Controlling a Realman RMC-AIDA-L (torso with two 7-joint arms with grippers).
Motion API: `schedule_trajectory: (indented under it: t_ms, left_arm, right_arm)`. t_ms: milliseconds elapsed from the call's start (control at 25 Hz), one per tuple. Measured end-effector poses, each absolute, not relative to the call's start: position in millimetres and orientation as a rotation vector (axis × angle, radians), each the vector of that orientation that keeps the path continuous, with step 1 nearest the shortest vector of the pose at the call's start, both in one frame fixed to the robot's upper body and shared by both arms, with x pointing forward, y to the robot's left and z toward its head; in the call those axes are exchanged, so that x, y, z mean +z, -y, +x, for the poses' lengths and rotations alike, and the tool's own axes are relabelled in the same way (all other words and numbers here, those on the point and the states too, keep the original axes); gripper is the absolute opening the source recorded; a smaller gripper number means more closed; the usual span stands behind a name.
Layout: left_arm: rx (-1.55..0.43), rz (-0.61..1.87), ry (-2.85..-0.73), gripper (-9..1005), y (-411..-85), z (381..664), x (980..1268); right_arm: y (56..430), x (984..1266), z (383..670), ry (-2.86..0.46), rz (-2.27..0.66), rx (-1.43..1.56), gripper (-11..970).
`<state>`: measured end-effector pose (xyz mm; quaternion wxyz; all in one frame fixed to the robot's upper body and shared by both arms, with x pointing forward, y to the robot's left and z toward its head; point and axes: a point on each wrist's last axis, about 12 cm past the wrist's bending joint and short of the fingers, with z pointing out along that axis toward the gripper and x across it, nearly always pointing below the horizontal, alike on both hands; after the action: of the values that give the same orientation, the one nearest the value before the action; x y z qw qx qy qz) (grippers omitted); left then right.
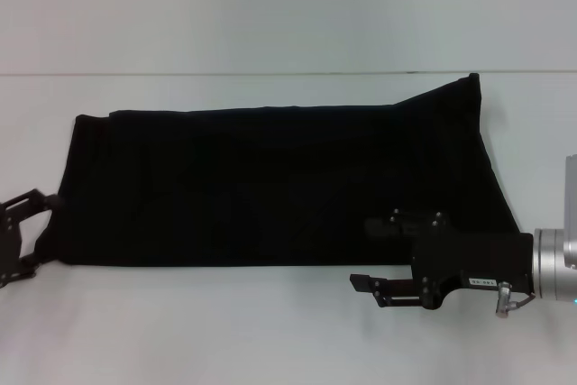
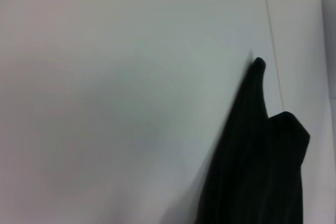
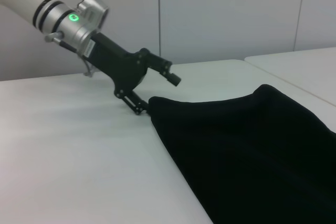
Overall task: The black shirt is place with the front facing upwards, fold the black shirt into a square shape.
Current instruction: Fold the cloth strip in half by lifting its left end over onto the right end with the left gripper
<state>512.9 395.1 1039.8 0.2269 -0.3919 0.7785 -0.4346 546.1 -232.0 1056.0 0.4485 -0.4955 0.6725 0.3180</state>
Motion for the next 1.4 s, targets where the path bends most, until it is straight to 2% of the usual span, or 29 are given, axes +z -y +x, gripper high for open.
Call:
schedule_trajectory:
  t_ms: [240,480,760,1000,1400]
  left_arm:
    - [-1.191,-1.048,-2.169,874,-386,527,1041]
    - [-1.193,-1.027,-2.175,802,-385,530,1044]
    - [-1.201,-0.885,-2.258,717,-375,534,1049]
    - [-1.194,-0.886,-2.259,471,-375,534,1048]
    - [-1.182,-0.846,-2.257,255,-375,534,1049]
  right_arm:
    - [233,1056,546,-1.664,-1.219,0.789,826]
    - [233,1057,546,-1.661,-1.213,0.791,826]
    - [234,1058,546,-1.660,-1.206,0.790,826]
    - [234,1058,547,-1.660,-1.204,0.789,827]
    - [235,1058,546,-1.660,-1.192,0.790,827]
